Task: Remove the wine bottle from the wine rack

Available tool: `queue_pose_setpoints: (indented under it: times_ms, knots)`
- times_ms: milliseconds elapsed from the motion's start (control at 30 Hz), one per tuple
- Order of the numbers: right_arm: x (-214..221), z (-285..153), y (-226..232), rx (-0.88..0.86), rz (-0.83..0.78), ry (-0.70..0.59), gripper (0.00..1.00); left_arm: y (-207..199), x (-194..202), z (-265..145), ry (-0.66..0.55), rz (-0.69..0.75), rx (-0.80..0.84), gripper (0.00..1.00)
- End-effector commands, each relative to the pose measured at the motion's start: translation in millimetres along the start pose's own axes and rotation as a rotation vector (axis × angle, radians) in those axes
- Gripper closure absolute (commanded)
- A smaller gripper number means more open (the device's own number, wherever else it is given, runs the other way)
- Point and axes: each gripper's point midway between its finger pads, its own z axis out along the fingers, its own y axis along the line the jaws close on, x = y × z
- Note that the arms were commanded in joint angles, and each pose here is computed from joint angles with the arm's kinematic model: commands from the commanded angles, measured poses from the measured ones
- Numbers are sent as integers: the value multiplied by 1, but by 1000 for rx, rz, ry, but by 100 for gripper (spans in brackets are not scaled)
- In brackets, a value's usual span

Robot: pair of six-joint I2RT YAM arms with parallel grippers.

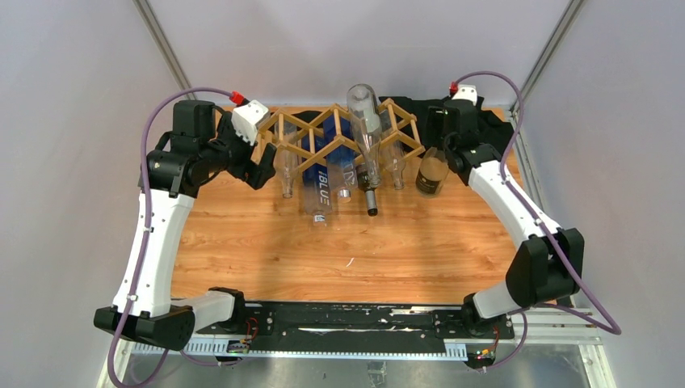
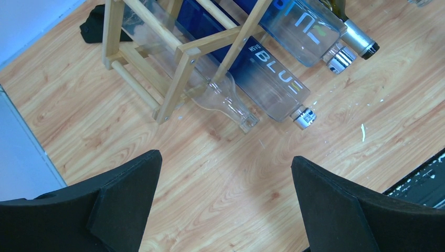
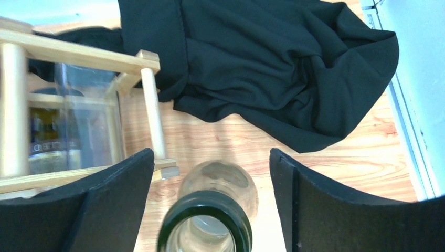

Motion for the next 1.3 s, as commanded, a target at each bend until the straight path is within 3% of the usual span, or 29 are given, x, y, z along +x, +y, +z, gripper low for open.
queue_pose_setpoints:
  times_ms: [0,300,467,767,967,1267]
  knots:
    - [-56,-37,0,-33,49,-148,11,-4,-1,-1,-4,-15,21,0]
    - [-98,-104,6,-51,98,-248,7,-6,-3,-1,-14,-17,34,0]
    - [-109,-138,54,-187,66,-255,6,-5,-3,-1,-12,-21,29,0]
    - [-36,-133,157,-406,-26,17,5,-5,-3,-2,-13,-15,29,0]
    - [10,-107,183,-425,-48,159,4,-5,1,-3,-8,3,23,0]
    - [44,-81,195,-390,-69,252,8,-13,7,-5,-17,44,57,0]
